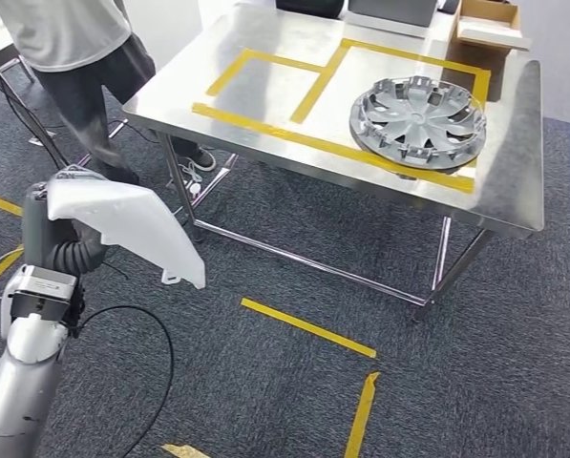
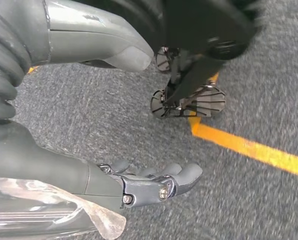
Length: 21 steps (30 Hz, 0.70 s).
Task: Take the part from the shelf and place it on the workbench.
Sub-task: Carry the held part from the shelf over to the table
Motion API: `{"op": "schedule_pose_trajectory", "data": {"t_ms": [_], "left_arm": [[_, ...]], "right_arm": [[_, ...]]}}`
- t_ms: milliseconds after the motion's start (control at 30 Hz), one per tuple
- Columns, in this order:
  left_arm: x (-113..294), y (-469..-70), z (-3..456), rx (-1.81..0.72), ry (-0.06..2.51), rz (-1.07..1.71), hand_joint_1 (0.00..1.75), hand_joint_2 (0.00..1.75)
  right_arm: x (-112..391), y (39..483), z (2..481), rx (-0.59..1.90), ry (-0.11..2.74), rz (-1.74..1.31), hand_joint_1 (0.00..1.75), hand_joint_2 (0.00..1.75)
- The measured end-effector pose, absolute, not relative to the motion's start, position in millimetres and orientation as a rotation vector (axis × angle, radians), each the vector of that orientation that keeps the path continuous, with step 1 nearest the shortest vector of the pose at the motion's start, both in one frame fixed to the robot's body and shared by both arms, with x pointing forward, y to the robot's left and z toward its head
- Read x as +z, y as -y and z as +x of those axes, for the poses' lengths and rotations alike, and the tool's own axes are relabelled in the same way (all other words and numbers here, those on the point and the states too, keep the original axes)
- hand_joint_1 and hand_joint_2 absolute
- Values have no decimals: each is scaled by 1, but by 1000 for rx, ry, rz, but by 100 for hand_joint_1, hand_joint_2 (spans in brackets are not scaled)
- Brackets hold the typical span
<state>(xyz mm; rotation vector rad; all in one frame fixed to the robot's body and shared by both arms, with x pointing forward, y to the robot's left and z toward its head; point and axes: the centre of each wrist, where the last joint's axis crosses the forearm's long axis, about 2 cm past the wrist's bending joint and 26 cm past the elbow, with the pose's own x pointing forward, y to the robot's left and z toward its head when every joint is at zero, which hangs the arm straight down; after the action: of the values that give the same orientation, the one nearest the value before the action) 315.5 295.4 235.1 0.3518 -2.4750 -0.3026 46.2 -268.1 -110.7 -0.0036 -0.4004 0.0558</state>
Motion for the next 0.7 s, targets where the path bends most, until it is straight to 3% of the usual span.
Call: {"op": "schedule_pose_trajectory", "data": {"t_ms": [700], "left_arm": [[230, -300, 313, -287, 2443, 402, 175, 175]], "right_arm": [[-111, 268, 45, 59, 433, -10, 0, 175]]}}
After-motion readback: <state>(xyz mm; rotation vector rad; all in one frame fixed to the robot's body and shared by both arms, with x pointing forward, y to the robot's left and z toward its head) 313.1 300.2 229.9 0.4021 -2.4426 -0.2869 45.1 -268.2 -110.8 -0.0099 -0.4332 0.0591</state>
